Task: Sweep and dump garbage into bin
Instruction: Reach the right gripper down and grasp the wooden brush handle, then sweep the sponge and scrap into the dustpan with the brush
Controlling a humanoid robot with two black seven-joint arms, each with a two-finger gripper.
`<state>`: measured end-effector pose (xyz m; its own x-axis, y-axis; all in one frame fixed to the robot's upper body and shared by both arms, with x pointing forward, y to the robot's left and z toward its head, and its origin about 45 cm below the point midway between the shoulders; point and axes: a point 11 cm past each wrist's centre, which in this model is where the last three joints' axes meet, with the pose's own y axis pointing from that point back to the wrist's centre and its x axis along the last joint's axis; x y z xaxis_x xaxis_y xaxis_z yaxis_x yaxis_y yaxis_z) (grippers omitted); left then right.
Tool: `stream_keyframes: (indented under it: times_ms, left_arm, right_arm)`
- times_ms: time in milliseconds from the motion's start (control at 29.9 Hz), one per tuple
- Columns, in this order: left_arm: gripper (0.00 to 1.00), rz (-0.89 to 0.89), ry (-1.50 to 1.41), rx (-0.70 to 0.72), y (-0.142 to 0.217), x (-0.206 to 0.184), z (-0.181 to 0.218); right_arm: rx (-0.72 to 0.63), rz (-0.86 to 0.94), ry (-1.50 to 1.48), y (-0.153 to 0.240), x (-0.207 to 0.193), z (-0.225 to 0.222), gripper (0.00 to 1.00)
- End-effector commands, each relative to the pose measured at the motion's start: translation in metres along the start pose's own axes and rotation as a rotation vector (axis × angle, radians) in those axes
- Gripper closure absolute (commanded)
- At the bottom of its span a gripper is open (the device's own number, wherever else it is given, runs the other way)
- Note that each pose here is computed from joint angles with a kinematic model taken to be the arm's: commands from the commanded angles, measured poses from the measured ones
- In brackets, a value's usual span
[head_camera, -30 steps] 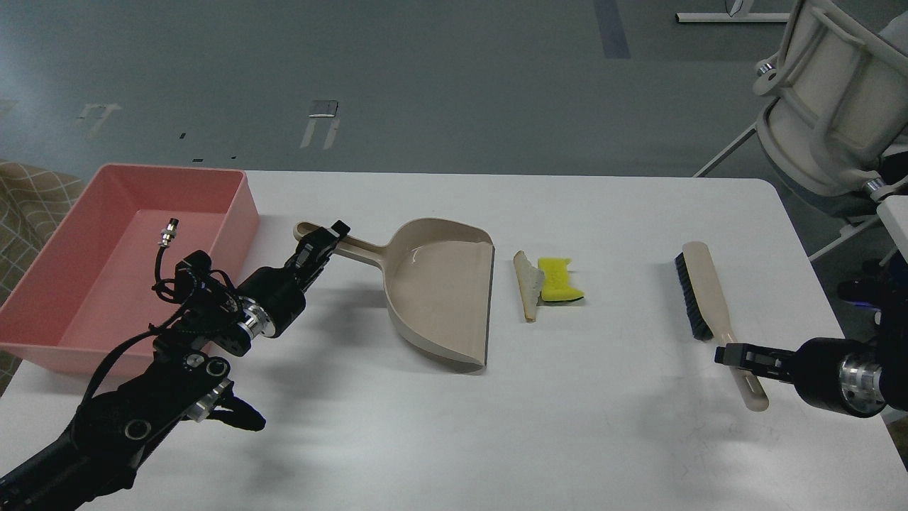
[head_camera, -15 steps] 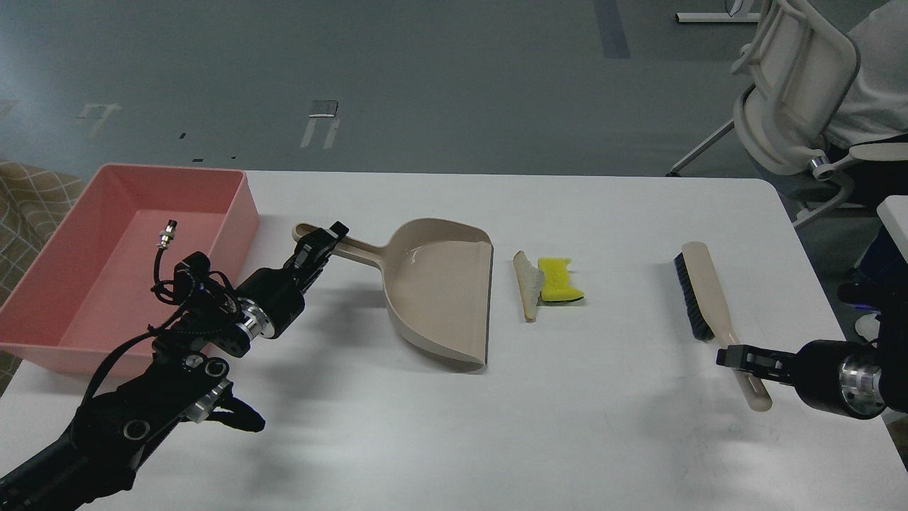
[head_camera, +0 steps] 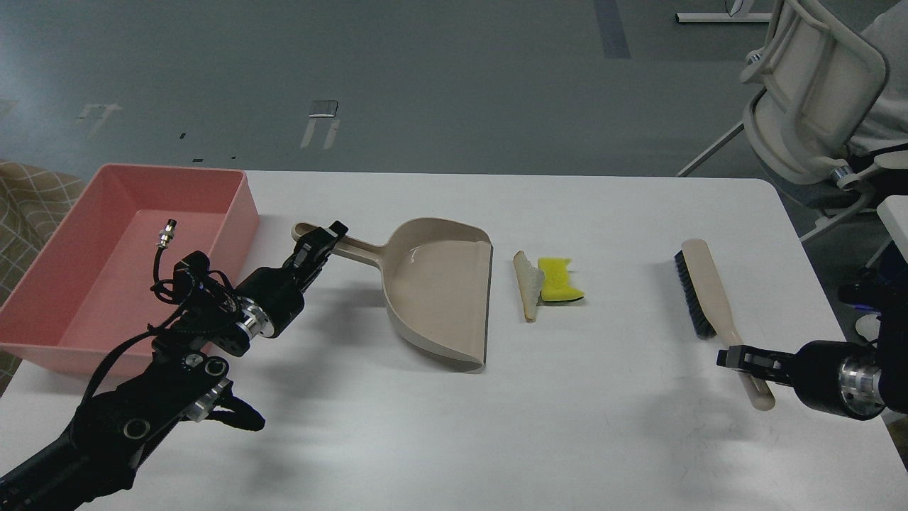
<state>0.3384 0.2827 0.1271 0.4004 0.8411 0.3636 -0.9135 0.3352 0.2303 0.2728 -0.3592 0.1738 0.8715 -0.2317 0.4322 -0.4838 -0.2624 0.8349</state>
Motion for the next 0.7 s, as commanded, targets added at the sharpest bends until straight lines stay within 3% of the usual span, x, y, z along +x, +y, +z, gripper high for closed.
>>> stream_keyframes:
  times_ms: [0, 669]
  left_arm:
    - [0.88, 0.011, -0.003, 0.025, 0.0, 0.002, -0.004]
    - [0.88, -0.008, 0.024, 0.008, -0.01, -0.016, 0.004]
  right_arm:
    - [0.027, 0.006, 0.0, -0.003, 0.002, -0.009, 1.0]
    - [0.139, 0.004, -0.006, -0.022, 0.0, -0.049, 1.0]
